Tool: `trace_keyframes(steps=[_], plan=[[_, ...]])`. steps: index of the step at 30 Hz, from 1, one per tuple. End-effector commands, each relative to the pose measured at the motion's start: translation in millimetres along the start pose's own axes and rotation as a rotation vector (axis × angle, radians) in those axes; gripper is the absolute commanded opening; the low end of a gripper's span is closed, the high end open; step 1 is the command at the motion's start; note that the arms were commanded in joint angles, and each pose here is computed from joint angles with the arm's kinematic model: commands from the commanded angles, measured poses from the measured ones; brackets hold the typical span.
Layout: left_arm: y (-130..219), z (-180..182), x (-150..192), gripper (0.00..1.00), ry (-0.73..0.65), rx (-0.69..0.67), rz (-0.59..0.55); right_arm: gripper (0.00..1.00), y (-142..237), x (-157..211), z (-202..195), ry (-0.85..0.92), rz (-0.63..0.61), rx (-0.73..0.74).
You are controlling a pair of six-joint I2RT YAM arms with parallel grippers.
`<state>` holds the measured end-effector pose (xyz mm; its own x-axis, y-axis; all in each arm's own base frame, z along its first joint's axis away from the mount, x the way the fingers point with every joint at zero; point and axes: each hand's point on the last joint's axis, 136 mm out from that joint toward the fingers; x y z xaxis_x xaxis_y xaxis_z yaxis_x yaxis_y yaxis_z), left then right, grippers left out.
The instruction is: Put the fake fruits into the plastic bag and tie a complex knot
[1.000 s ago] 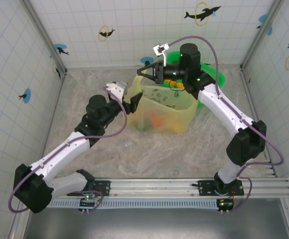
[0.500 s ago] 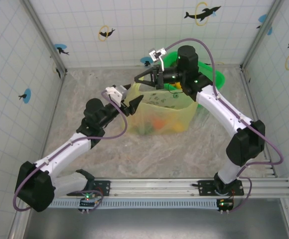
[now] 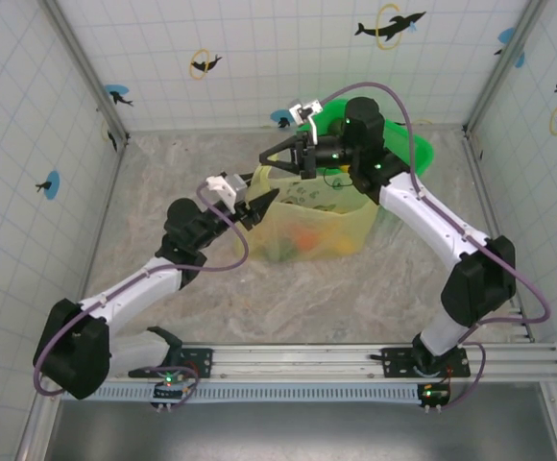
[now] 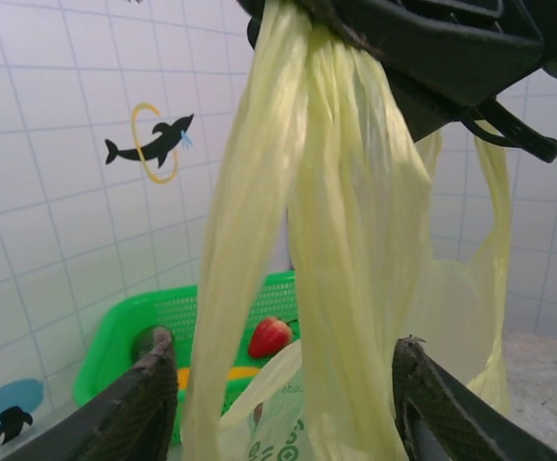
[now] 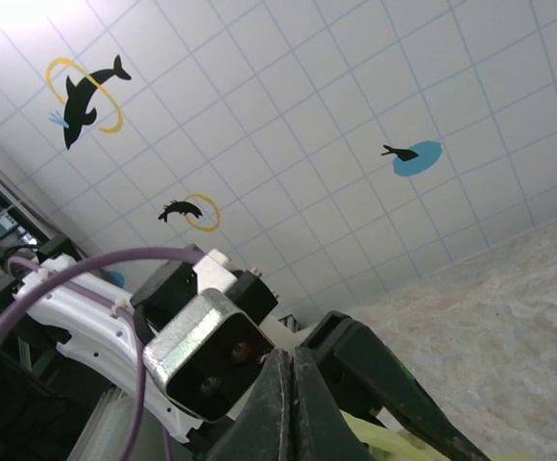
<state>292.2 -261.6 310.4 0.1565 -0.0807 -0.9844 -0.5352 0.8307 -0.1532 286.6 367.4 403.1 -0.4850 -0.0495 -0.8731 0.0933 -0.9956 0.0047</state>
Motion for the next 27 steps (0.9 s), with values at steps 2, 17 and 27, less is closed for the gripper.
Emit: trace_keyframes(steps=[2, 17, 27], plan=[[0.4, -2.3, -15.2, 0.51, -0.025, 0.022, -0.095, 0.0, 6.8, -17.9, 22.1, 0.081, -0.067, -0.01], [-9.5, -0.8, -11.8, 0.45, -0.011, 0.037, -0.119, 0.0, 10.0, -14.6, 21.9, 0.045, -0.142, -0.023], [-13.2, -2.9, -8.9, 0.2, 0.013, 0.06, -0.119, 0.0, 12.8, -17.1, 21.0, 0.051, -0.173, 0.002]])
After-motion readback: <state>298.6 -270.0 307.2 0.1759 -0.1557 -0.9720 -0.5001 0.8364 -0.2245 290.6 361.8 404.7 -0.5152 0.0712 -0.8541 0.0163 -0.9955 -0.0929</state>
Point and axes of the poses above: each hand's point on the last joint's axis, 136 mm out from that joint toward the fingers, its own y axis back along the fingers, its own z axis along the line the jaws close on, x = y × z
